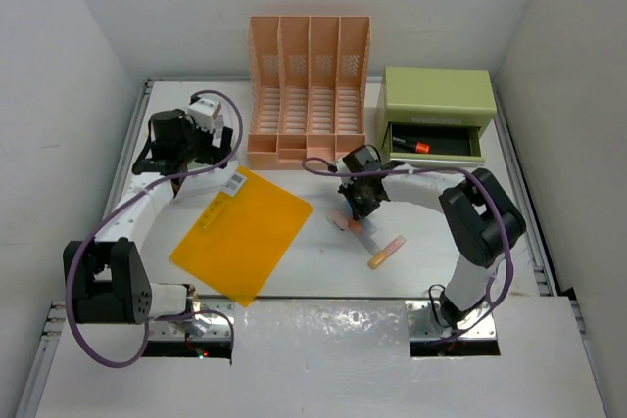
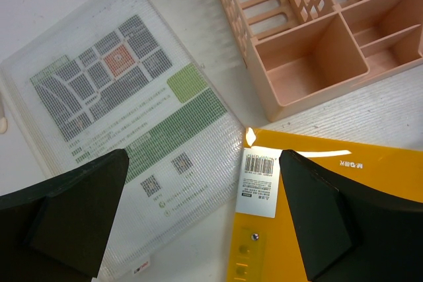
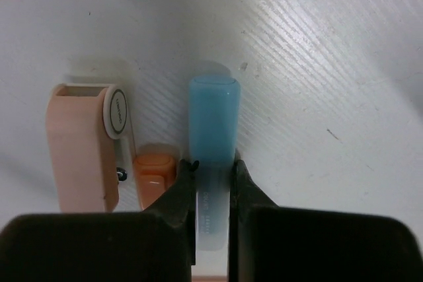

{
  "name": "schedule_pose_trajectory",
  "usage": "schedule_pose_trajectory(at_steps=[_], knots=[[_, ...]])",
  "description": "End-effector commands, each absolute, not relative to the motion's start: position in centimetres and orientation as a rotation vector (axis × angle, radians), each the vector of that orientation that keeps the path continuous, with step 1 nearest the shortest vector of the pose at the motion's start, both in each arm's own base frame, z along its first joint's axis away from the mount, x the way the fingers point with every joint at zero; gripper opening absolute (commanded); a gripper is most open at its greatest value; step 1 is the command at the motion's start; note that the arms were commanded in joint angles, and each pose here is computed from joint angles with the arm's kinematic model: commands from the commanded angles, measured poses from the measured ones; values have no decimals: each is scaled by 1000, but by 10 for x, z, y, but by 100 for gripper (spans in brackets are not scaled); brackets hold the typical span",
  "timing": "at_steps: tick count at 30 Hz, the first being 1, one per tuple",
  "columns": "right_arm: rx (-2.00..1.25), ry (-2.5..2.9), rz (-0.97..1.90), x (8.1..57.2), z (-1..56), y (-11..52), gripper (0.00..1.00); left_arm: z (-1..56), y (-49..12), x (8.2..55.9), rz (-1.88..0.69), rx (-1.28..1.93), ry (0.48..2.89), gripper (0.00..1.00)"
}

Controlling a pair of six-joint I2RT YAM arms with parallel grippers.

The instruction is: Organize the desk

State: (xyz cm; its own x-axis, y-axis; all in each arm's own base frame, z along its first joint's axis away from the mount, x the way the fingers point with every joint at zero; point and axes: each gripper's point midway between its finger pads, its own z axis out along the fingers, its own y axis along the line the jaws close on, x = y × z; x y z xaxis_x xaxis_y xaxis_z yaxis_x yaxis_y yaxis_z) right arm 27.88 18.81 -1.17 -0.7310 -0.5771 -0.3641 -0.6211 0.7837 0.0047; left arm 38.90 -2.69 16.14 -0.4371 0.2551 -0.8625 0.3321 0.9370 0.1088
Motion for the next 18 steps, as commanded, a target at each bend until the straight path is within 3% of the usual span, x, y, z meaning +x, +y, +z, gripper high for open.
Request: schedule_pose_trajectory(at_steps=[1, 6, 10, 14, 18], knots=[[-929, 2610, 134, 290, -8, 188, 0, 170, -27, 395, -94, 423, 2012, 98], [-943, 2310, 276, 324, 91, 224, 0, 169, -28, 395, -97, 424, 2011, 98], [-903, 2027, 194, 352, 171, 223, 0, 169, -28, 395, -95, 421, 2014, 98], [-694, 1876, -147, 399, 217, 160, 0, 169, -27, 394, -97, 420, 2020, 98], [-680, 1878, -403, 434, 214, 101, 0, 168, -29, 394, -107, 425, 2019, 98]])
